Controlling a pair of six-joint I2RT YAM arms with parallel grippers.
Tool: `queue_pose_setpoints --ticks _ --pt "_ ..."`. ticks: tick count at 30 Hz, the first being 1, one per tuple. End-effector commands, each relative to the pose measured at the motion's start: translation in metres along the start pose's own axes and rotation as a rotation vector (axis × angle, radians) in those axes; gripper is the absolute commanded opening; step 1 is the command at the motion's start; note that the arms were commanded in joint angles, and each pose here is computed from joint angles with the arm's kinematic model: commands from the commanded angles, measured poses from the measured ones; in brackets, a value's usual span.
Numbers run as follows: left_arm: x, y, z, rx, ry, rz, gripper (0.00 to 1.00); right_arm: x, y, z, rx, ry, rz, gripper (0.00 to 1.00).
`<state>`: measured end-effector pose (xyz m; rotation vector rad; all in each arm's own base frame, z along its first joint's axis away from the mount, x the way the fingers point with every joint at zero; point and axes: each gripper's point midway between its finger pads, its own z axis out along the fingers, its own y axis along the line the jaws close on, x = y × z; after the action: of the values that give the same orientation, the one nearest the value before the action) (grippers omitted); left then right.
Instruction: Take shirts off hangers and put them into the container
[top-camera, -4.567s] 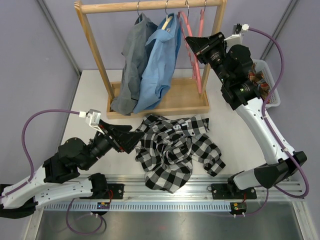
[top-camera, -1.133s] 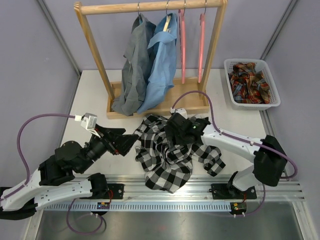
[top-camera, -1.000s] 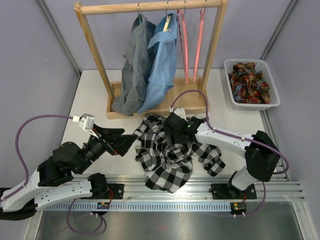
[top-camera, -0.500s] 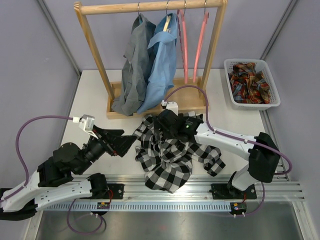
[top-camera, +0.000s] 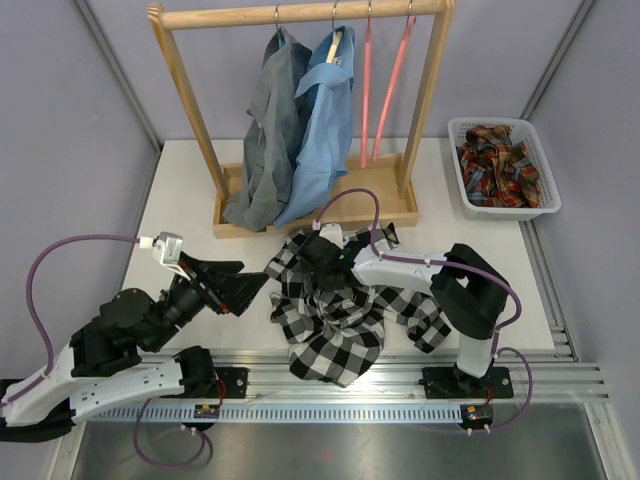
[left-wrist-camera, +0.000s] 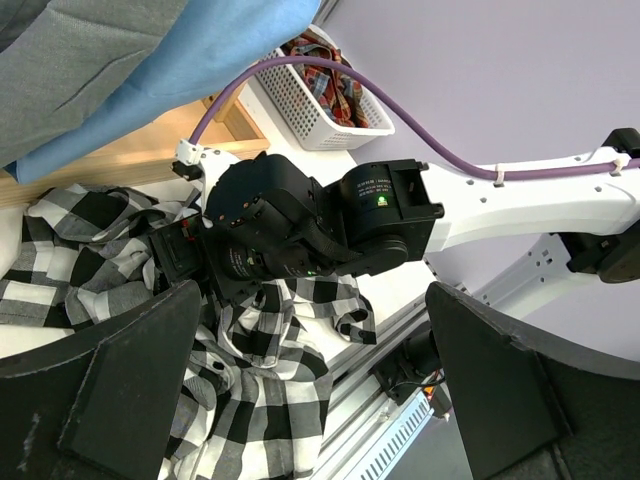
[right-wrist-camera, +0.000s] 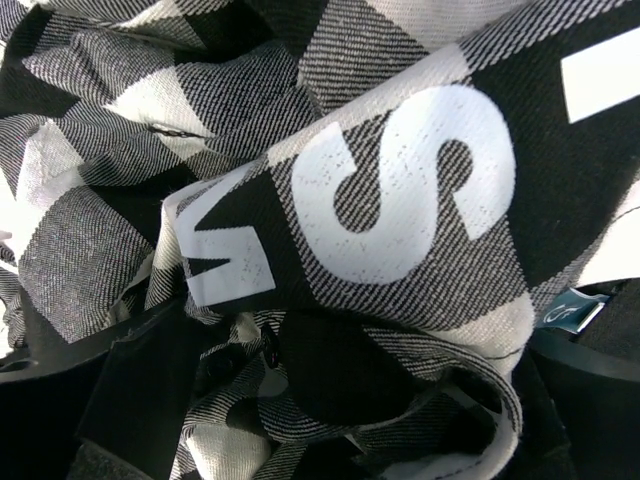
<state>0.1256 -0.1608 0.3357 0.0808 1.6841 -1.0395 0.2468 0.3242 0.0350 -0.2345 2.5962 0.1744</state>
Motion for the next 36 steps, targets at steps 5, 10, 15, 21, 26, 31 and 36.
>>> queue_pose_setpoints --ticks 5,10,15,21,26,31,36 --pt "-0.006 -0.001 0.001 -0.002 -0.030 -0.018 0.99 0.006 0.010 0.003 -0.056 -0.004 0.062 0.99" --pt "-0.006 0.000 0.000 -0.006 -0.029 -0.018 0.99 0.008 0.014 -0.002 -0.104 -0.011 0.076 1.00" --pt "-0.006 0.001 0.000 -0.007 -0.030 -0.018 0.99 0.008 0.002 -0.006 -0.059 -0.011 0.055 0.35" --pt "-0.007 -0.001 0.001 -0.003 -0.027 -0.013 0.99 0.003 -0.015 -0.017 0.037 -0.016 0.067 0.00" --pt "-0.009 -0.001 -0.001 -0.002 -0.032 -0.012 0.99 -0.016 -0.050 -0.049 0.167 -0.121 0.117 0.00" --pt "-0.009 -0.002 -0.001 0.000 -0.030 -0.011 0.99 -0.043 -0.115 -0.126 0.332 -0.291 0.264 0.00" --pt "-0.007 -0.005 0.000 0.015 -0.026 -0.012 0.99 -0.059 -0.186 -0.210 0.430 -0.481 0.412 0.00"
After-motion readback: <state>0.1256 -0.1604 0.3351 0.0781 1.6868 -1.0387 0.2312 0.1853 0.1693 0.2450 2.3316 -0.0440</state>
